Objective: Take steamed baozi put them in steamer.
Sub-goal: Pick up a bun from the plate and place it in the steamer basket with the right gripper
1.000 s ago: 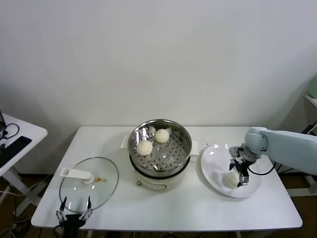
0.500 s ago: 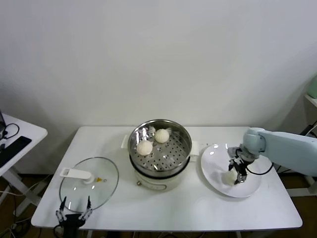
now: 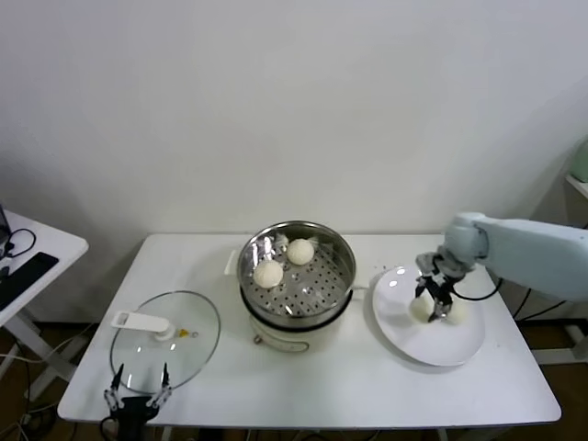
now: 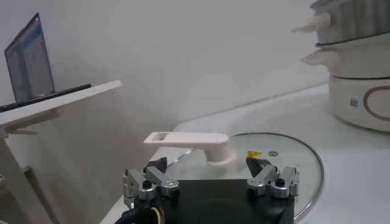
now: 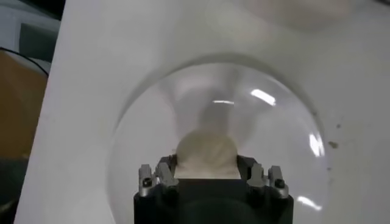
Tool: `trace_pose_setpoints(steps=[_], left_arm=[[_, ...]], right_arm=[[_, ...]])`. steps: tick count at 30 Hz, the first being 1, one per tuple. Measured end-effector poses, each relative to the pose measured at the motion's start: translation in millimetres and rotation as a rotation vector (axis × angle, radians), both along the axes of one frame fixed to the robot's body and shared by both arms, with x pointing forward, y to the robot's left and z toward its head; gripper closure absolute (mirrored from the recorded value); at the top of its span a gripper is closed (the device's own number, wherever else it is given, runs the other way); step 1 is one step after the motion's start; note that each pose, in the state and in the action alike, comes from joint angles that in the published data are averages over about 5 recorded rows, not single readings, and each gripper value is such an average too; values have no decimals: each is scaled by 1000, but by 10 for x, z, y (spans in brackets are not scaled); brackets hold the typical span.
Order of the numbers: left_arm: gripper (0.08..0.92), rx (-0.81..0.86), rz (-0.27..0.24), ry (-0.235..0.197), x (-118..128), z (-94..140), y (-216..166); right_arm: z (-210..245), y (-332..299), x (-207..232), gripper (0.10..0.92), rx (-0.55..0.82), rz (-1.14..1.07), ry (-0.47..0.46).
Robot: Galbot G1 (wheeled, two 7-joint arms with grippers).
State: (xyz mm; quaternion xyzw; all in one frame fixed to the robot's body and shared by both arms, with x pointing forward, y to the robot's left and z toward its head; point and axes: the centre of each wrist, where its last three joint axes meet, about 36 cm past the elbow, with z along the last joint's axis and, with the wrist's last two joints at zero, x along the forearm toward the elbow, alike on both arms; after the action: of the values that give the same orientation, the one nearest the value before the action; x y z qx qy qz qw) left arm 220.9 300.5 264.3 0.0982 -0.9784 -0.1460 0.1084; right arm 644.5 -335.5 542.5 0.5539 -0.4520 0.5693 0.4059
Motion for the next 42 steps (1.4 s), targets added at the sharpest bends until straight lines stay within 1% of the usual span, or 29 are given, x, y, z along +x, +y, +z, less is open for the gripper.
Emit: trace_pose_setpoints(steps=[6,11,16,20,24,28,35,42], left_arm=[[177,2,-3,3,-6,-12,-6],[177,5,-6,6,-12,-29,-11],[177,7,-11,6,-13,-39,-28],[177,7,-15,4,-5,-33,-46],[177,8,-18,3,-7,-33,-58],[177,10,-19,3,-19,-29,-62],[177,13,-20,-3,-11,-1,-63],[177,12,-19,-1,-13,-6,-72]], right_arm=[[729,286,94,359,21,144,-53],[1326,623,57,360,48,305,-94],[1692,1058,-106,361,57,484,-130],[1831,1457,-272,361,42,641,-157],[1827,1839,-407,361,12,777,-177],[1700,2167,-505,361,-17,881,-183],[1285,2618,-624,361,-41,1010,-169],[880,2930,-651,359,-44,1085,-148]])
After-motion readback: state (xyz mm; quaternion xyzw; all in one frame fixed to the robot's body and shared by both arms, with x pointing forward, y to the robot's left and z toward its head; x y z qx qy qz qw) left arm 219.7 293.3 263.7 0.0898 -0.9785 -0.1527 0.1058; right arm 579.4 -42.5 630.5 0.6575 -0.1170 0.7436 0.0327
